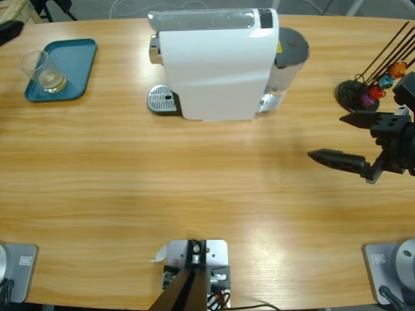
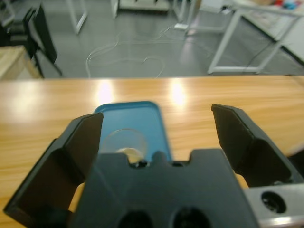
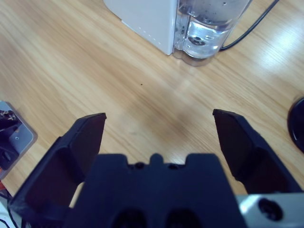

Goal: Pour coffee

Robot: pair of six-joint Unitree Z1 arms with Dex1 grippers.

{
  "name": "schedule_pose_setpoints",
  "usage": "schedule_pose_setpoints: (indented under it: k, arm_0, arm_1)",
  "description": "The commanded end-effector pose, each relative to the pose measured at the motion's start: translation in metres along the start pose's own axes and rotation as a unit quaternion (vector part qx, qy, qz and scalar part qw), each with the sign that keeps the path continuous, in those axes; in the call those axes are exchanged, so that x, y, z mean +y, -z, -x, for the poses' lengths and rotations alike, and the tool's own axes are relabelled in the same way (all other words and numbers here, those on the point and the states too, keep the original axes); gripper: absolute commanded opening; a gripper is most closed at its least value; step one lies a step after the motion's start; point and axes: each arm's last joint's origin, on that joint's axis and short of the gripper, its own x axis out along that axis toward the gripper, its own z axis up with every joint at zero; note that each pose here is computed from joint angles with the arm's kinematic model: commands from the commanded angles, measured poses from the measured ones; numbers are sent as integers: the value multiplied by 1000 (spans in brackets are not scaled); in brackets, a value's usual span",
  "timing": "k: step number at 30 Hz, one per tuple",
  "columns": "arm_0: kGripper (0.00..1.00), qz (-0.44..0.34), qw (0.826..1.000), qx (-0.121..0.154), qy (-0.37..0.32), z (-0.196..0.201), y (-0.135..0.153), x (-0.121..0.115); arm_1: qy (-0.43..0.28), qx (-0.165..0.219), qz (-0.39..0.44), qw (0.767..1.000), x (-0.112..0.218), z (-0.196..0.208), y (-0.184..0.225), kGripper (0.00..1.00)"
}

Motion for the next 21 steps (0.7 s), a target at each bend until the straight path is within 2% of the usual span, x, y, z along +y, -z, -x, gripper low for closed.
schedule_pose_setpoints:
  k: [1, 8, 10, 12, 16, 20, 21]
  arm_0:
    - [954, -68, 981, 22, 183, 100, -16, -64]
    - [968, -94, 956, 62, 272, 123, 7, -77]
    - [970, -99, 952, 74, 279, 124, 11, -78]
    - [971, -102, 951, 97, 274, 121, 16, -77]
    - [968, -125, 946, 111, 279, 118, 19, -81]
    - [963, -124, 936, 155, 292, 100, 27, -91]
    - [959, -119, 931, 173, 298, 96, 31, -93]
  arm_1:
    - [2, 12, 2, 1000, 1, -3, 6, 1000]
    - [0, 17, 2, 1000, 1, -5, 6, 1000]
    - [1, 18, 2, 1000, 1, -6, 6, 1000]
    - [2, 21, 2, 1000, 0, -7, 5, 1000]
    - [3, 22, 3, 1000, 0, -7, 5, 1000]
    - [11, 21, 3, 1000, -1, -8, 4, 1000]
    - [12, 21, 3, 1000, -1, -8, 3, 1000]
